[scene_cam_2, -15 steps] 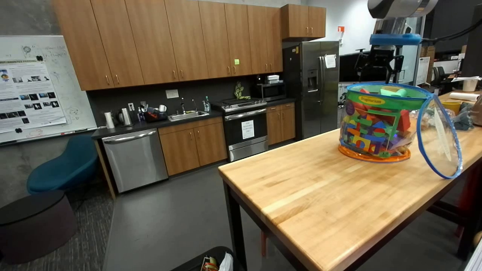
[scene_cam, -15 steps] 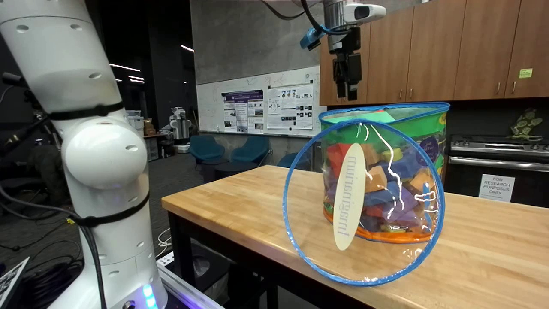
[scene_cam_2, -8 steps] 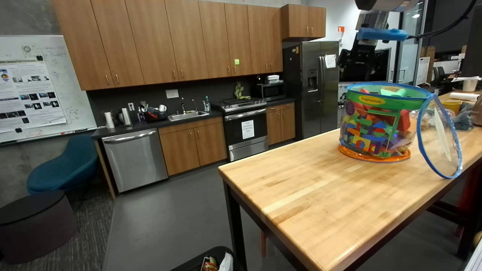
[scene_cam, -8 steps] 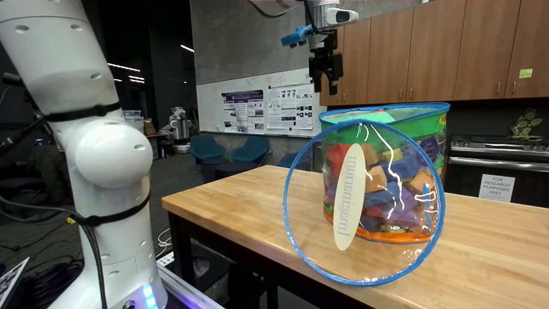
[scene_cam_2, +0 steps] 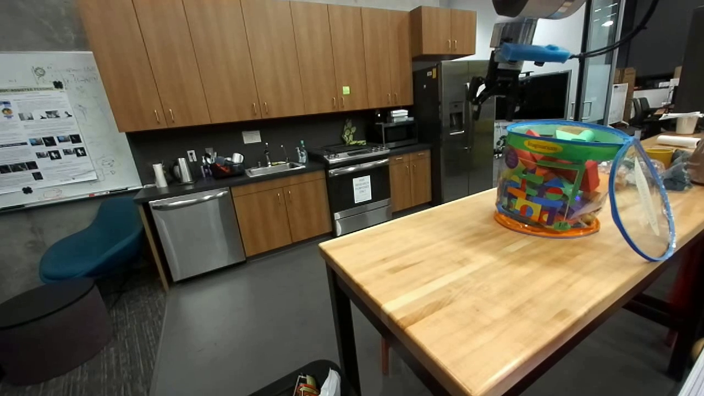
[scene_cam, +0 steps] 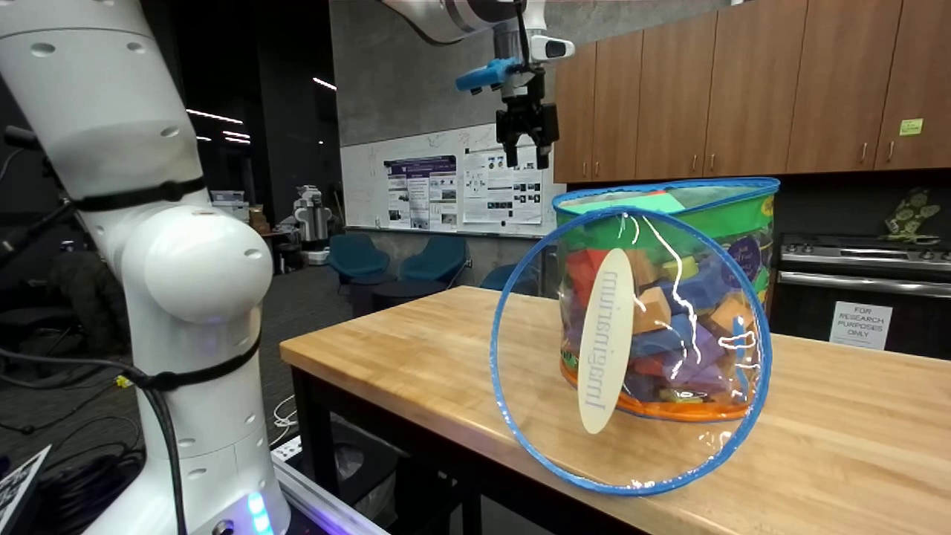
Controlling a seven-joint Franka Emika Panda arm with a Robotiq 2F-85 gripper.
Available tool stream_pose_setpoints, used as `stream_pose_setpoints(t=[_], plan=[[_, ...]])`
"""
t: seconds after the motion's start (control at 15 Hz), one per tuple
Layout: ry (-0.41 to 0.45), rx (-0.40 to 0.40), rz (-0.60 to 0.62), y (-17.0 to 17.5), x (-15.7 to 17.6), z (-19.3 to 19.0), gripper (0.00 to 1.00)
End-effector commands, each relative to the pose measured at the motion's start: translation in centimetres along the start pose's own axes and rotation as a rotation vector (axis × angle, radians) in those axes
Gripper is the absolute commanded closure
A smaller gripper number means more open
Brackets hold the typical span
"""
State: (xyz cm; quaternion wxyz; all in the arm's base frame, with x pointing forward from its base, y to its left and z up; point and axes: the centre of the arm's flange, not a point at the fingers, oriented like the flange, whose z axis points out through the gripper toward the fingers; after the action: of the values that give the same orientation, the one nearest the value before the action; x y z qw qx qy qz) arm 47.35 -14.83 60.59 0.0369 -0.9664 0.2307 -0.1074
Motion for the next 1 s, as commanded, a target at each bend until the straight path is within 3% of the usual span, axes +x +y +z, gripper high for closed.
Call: stream_pose_setpoints(t=[0.0, 0.27, 0.93], plan=[[0.021, -0.027, -0.076, -2.3, -1.5, 1.8, 0.0], [0.022, -0.033, -0.12, -3.9, -3.3, 5.4, 0.0], [-0.051, -0.017, -0.13, -3.3, -11.4, 12.5, 0.0]])
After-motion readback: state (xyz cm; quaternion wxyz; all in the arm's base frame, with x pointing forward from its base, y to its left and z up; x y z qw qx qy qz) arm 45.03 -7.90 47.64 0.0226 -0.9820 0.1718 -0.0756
